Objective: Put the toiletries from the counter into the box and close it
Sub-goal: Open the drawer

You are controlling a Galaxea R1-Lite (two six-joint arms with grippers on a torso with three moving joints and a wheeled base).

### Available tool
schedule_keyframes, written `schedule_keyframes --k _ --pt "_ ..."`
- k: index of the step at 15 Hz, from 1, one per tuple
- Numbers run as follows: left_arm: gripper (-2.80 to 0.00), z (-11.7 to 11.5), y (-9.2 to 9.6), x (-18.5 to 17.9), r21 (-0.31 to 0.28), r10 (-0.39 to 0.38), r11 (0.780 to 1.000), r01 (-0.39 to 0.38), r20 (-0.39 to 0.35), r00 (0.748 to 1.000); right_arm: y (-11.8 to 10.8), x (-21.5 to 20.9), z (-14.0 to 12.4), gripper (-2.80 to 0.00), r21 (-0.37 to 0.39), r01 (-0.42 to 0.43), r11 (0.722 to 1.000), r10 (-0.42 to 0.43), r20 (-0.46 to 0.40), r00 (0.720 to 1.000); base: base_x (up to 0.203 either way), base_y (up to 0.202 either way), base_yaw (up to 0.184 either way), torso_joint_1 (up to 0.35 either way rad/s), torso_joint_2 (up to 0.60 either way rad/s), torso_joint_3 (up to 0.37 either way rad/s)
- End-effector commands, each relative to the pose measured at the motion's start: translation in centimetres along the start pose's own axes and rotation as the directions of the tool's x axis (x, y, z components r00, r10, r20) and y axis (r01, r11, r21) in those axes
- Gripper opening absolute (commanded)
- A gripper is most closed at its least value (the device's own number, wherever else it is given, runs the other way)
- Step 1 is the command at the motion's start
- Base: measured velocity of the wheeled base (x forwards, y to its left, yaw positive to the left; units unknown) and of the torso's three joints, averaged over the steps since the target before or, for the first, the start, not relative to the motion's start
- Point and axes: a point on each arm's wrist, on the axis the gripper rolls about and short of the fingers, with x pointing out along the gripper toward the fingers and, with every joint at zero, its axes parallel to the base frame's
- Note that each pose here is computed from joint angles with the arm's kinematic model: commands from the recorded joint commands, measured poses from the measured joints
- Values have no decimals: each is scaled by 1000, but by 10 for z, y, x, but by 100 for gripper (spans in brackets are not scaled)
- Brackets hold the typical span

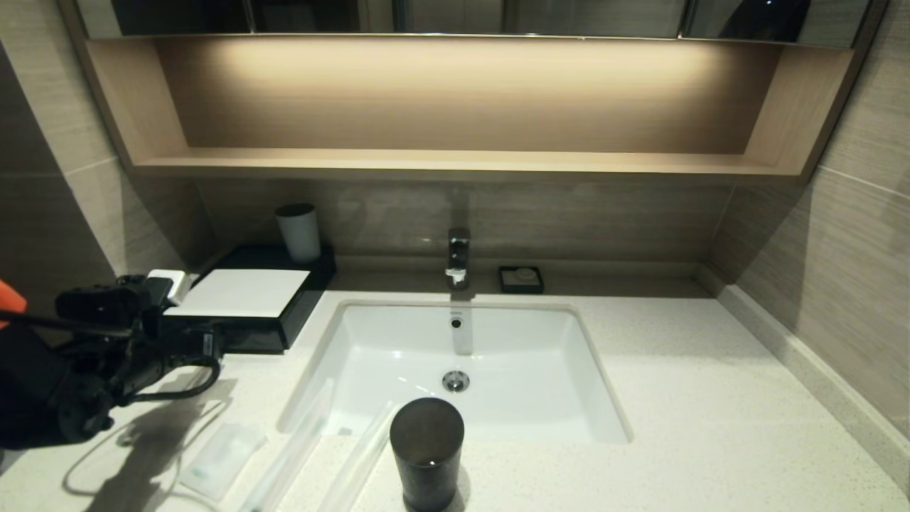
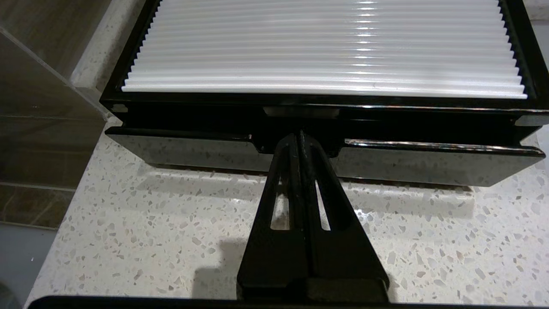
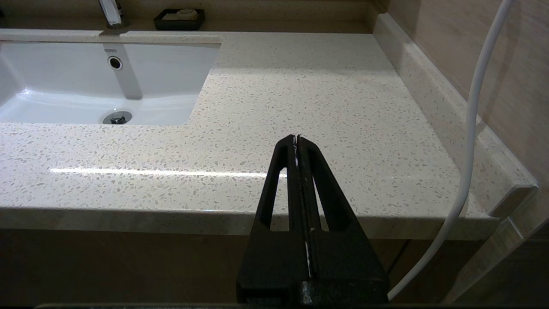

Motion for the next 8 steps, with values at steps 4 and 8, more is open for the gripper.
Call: schedule_keyframes --k 4,8 --pt "-280 -5 -1 -5 -5 1 1000 -1 0 1000 0 0 0 -280 0 -1 1000 1 -1 1000 0 0 0 0 0 0" --pt "-280 -7 -1 -3 -6 4 1000 -4 16 1000 0 0 0 -280 0 -1 1000 1 -1 1000 0 0 0 0 0 0"
